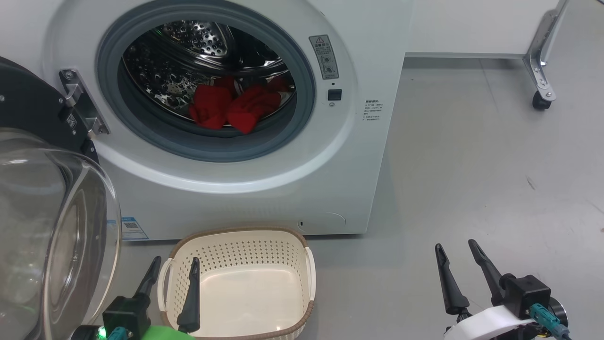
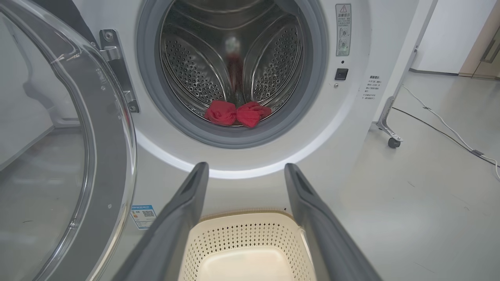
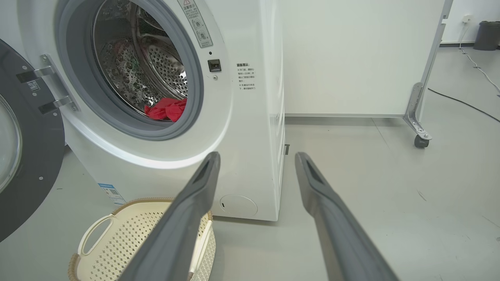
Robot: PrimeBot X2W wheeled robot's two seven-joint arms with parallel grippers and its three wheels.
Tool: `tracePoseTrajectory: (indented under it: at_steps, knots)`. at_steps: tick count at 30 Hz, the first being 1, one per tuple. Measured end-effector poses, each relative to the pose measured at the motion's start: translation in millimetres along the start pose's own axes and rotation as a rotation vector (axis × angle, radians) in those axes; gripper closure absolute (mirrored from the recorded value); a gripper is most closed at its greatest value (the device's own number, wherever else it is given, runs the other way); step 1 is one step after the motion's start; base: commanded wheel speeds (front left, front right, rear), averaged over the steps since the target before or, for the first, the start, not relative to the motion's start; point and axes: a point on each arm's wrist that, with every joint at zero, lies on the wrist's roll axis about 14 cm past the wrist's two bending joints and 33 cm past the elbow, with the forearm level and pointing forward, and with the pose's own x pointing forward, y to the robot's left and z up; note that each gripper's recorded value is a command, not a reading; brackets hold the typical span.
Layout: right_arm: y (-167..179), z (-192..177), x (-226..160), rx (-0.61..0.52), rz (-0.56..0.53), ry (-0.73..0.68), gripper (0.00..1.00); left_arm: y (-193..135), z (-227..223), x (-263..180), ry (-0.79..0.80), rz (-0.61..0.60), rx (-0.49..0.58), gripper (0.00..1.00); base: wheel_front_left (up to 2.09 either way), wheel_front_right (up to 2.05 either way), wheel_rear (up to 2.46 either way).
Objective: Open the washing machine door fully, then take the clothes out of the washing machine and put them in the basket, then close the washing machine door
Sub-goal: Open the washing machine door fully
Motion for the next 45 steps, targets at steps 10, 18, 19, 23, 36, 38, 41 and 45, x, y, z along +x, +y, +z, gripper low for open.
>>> tracePoseTrajectory:
  at_steps: [10, 18, 19, 23, 36, 38, 41, 45]
  knots:
    - [-1, -5, 2, 0.002, -0.006, 0.018, 0.00, 1, -2, 2, 0.011, 0.005, -0.001, 0.00, 0.00, 0.00, 0.00]
    - [-2, -9, 8, -0.002, -0.004, 0.030, 0.00, 0, -13, 6, 0.052, 0.004, -0.006, 0.00, 0.00, 0.00, 0.00]
    - [-2, -10, 9, -0.002, -0.004, 0.034, 0.00, 0, -16, 8, 0.061, 0.003, -0.007, 0.00, 0.00, 0.00, 0.00]
    - [-2, -14, 16, -0.006, 0.000, 0.047, 0.00, -6, -21, 23, 0.092, -0.017, -0.006, 0.00, 0.00, 0.00, 0.00]
    - [-3, -35, 45, -0.002, 0.018, 0.100, 0.00, -20, -62, 82, 0.280, -0.108, -0.049, 0.00, 0.00, 0.00, 0.00]
    - [-5, -39, 49, -0.001, 0.016, 0.110, 0.00, -21, -67, 96, 0.304, -0.116, -0.069, 0.00, 0.00, 0.00, 0.00]
    - [-6, -45, 55, 0.004, 0.019, 0.125, 0.00, -25, -75, 116, 0.349, -0.138, -0.086, 0.00, 0.00, 0.00, 0.00]
    - [-8, -51, 64, 0.010, 0.019, 0.135, 0.00, -29, -88, 141, 0.420, -0.158, -0.118, 0.00, 0.00, 0.00, 0.00]
